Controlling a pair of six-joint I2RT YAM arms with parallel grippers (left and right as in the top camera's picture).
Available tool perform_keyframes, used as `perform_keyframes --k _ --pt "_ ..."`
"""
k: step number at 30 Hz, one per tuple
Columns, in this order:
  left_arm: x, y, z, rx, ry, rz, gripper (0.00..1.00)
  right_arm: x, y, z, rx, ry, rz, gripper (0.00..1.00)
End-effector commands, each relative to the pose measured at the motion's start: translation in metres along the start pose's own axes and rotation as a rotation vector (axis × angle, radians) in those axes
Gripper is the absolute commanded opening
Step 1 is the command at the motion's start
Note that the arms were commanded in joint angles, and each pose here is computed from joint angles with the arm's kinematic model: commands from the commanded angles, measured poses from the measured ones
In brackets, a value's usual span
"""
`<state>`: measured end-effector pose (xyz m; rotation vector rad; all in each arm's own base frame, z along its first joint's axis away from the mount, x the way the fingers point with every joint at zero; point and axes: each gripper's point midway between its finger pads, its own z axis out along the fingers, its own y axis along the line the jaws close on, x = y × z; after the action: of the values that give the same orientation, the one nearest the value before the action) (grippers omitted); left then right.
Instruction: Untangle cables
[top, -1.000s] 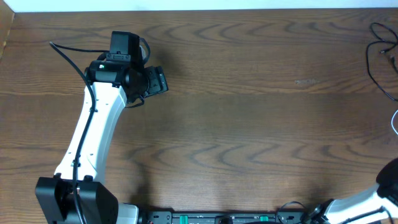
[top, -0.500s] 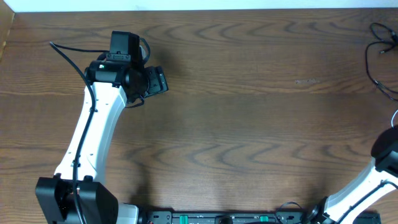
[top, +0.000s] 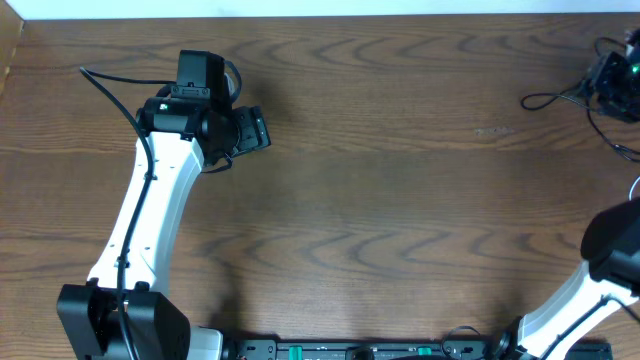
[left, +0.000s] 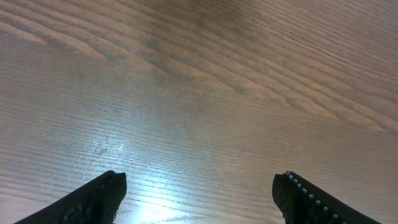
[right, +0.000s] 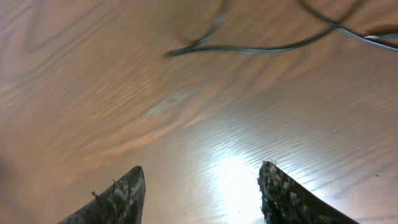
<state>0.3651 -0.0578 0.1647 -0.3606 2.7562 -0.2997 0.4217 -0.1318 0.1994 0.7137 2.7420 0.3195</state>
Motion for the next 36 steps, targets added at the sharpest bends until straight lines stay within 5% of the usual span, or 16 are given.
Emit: perform_keyframes --k 1,3,4,11,23,29,36 --pt "-0.002 0.003 0.001 -0.012 0.000 -0.006 0.81 0.058 0.087 -0.096 -0.252 -0.080 -0.313 0.59" --pt "-0.002 0.003 0.001 -0.012 0.000 -0.006 0.81 0.085 0.104 -0.126 -0.268 -0.108 -0.371 0.66" --pt "-0.002 0.003 0.001 -0.012 0.000 -0.006 0.81 0.101 0.111 -0.142 -0.272 -0.122 -0.399 0.99" --pt "-0.002 0.003 0.001 -0.012 0.000 -0.006 0.81 0.163 0.120 -0.220 -0.294 -0.302 -0.502 0.99" --pt "-0.002 0.003 0.001 -0.012 0.000 -0.006 0.81 0.225 0.094 -0.275 -0.211 -0.497 -0.563 0.99" --pt "-0.002 0.003 0.001 -0.012 0.000 -0.006 0.81 0.218 0.080 -0.264 -0.141 -0.616 -0.576 0.99" --pt "-0.002 0.003 0.001 -0.012 0.000 -0.006 0.81 0.188 0.089 -0.178 -0.187 -0.880 -0.674 0.99"
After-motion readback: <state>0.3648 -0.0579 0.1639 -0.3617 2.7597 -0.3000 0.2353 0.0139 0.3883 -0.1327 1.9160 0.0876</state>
